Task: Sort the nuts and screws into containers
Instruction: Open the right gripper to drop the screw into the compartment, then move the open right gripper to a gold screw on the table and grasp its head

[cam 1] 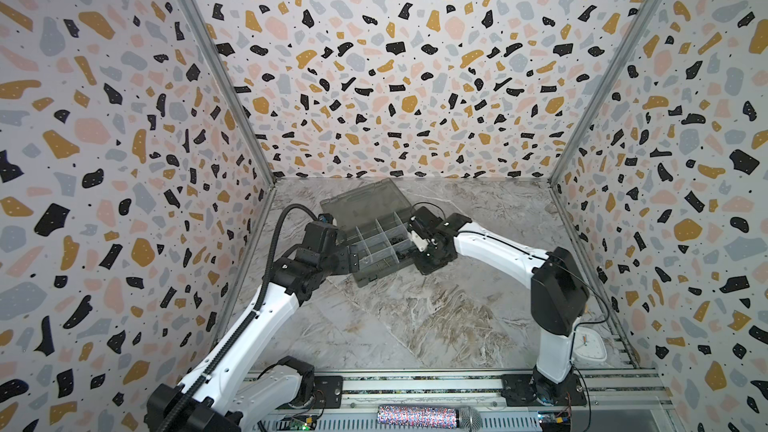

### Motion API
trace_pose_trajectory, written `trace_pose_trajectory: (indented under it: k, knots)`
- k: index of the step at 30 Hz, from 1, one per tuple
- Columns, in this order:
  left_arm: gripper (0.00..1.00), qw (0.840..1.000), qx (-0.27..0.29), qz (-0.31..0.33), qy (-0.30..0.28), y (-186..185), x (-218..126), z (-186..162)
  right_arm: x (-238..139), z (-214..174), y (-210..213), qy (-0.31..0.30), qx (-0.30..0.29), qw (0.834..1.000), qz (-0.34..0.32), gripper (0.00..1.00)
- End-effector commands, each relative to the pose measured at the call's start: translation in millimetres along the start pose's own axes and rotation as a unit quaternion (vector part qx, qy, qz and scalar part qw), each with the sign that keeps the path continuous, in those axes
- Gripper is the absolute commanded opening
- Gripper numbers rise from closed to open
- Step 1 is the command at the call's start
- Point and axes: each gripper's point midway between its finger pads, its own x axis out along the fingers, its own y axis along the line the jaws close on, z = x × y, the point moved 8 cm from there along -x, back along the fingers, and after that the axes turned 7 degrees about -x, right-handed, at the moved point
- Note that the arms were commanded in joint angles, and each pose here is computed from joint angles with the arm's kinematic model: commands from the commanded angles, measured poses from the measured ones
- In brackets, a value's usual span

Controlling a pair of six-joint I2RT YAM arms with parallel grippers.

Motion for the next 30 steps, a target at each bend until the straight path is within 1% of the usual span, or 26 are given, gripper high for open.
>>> trace_pose_trajectory:
  k: [1, 6, 12, 17, 26, 30]
  knots:
    - [0.99, 0.998, -0.008, -0.056, -0.026, -21, 1, 19, 0, -28, -18, 0.003, 0.063, 0.998, -0.008, 0.32]
    - [1.0, 0.997, 0.033, -0.066, -0.021, -52, 9, 17, 13, -61, -34, 0.018, 0.106, 0.994, -0.007, 0.33]
    - [1.0, 0.994, 0.068, -0.086, -0.007, -83, 14, 12, 25, -76, -42, 0.022, 0.137, 0.99, 0.003, 0.34]
    - [1.0, 0.993, 0.079, -0.082, -0.007, -83, 13, 12, 34, -73, -46, 0.023, 0.147, 0.989, 0.007, 0.34]
    - [1.0, 0.993, 0.1, -0.06, -0.011, -73, 6, 7, 48, -52, -46, 0.024, 0.147, 0.989, 0.008, 0.34]
    - [1.0, 0.993, 0.107, -0.051, -0.014, -69, 3, 6, 57, -46, -47, 0.036, 0.148, 0.988, 0.002, 0.34]
